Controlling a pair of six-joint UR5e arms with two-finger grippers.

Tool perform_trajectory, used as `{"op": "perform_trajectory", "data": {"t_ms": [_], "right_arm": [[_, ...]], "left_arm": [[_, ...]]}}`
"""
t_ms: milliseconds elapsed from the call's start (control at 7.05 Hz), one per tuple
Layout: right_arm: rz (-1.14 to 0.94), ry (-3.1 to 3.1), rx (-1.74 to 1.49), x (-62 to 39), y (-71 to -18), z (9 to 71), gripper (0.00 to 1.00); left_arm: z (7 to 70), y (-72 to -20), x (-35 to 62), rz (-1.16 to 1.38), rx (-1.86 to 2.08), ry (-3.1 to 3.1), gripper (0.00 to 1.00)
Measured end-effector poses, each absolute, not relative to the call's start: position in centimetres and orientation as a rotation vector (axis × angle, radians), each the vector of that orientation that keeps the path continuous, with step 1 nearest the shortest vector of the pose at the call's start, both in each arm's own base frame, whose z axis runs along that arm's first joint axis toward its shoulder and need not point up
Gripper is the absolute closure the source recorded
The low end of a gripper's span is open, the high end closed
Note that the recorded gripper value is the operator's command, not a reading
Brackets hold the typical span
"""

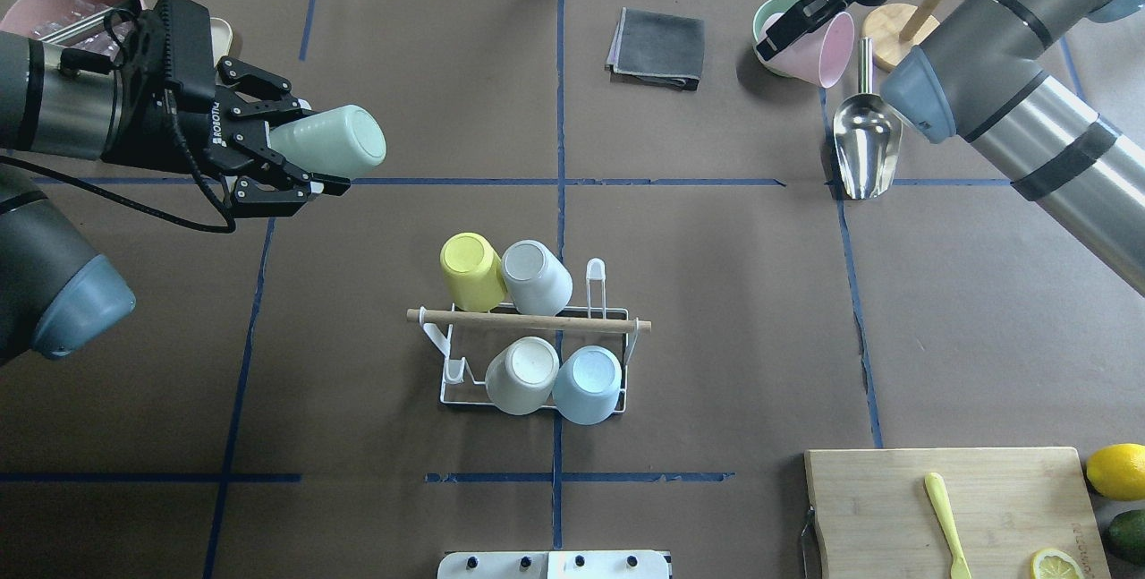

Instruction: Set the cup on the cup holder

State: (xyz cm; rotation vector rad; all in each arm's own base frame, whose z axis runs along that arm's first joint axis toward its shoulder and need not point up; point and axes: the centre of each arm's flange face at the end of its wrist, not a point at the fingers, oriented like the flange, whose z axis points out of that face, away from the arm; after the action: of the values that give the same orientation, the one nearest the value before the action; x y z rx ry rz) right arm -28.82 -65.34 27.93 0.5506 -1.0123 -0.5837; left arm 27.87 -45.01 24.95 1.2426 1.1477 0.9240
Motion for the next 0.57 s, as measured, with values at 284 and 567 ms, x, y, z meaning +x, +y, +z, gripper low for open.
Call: {"op": "perform_trajectory", "data": {"t_ms": [284, 567], "right_arm": [[-0.664, -1.029, 0.749, -30.4, -64.4, 26.2, 1.00], [-0.725, -1.058, 0.958, -31.5, -62.5, 24.1, 1.00]], "left_arm": [[23.5, -42.9, 29.2, 0.868, 1.327, 1.274, 0.94], [23.3, -40.7, 30.7, 0.715, 1.447, 1.319, 0.94]]}}
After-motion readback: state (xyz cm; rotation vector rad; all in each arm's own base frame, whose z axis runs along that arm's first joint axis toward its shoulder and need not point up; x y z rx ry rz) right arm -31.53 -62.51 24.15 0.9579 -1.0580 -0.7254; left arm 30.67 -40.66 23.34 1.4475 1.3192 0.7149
